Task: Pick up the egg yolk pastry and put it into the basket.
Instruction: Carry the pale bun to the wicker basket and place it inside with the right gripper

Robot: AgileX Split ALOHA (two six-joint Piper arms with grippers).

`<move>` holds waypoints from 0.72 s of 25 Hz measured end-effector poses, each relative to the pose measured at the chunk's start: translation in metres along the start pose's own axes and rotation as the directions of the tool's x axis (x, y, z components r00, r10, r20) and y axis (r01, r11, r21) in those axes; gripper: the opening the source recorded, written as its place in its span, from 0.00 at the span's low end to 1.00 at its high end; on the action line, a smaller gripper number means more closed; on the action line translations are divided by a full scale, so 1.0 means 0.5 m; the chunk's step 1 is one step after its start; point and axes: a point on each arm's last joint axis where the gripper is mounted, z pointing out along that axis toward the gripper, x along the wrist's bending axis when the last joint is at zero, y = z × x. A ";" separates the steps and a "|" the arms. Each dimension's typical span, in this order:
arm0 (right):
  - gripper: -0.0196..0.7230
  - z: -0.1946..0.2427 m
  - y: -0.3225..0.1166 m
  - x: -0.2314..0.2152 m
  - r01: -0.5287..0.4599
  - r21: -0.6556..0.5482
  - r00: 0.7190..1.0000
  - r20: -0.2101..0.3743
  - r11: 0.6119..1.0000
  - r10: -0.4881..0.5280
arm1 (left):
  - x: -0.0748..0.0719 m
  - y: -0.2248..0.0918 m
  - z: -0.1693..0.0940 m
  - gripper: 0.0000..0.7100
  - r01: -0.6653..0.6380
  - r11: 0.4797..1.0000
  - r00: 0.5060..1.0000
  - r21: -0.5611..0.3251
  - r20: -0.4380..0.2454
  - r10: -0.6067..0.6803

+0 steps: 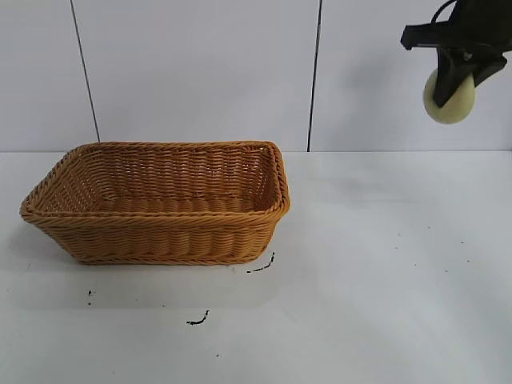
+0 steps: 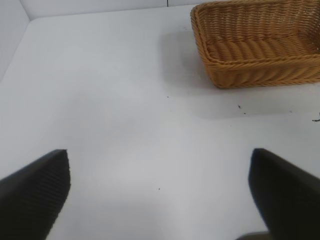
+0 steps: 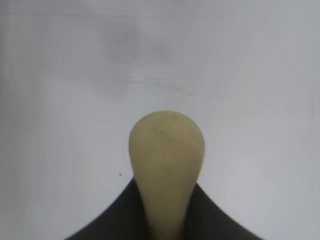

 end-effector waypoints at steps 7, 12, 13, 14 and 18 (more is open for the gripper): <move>0.15 -0.037 0.033 0.107 0.108 -0.093 0.993 -0.043 0.990 -0.112 | 0.000 0.000 0.000 0.98 0.000 1.000 1.000 0.000 0.000 0.000; 0.15 -0.040 0.031 0.234 0.222 -0.151 0.967 -0.096 0.963 -0.237 | 0.000 0.000 0.000 0.98 0.000 1.000 1.000 0.000 0.000 0.000; 0.15 -0.039 0.027 0.264 0.248 -0.160 0.958 -0.108 0.956 -0.266 | 0.000 0.000 0.000 0.98 0.000 1.000 1.000 0.000 0.000 0.000; 0.15 -0.034 0.023 0.295 0.273 -0.166 0.948 -0.122 0.948 -0.294 | 0.000 0.000 0.000 0.98 0.000 1.000 1.000 0.000 0.000 0.000; 0.15 -0.001 0.000 0.405 0.358 -0.192 0.906 -0.165 0.914 -0.390 | 0.000 0.000 0.000 0.98 0.000 1.000 1.000 0.000 0.000 0.000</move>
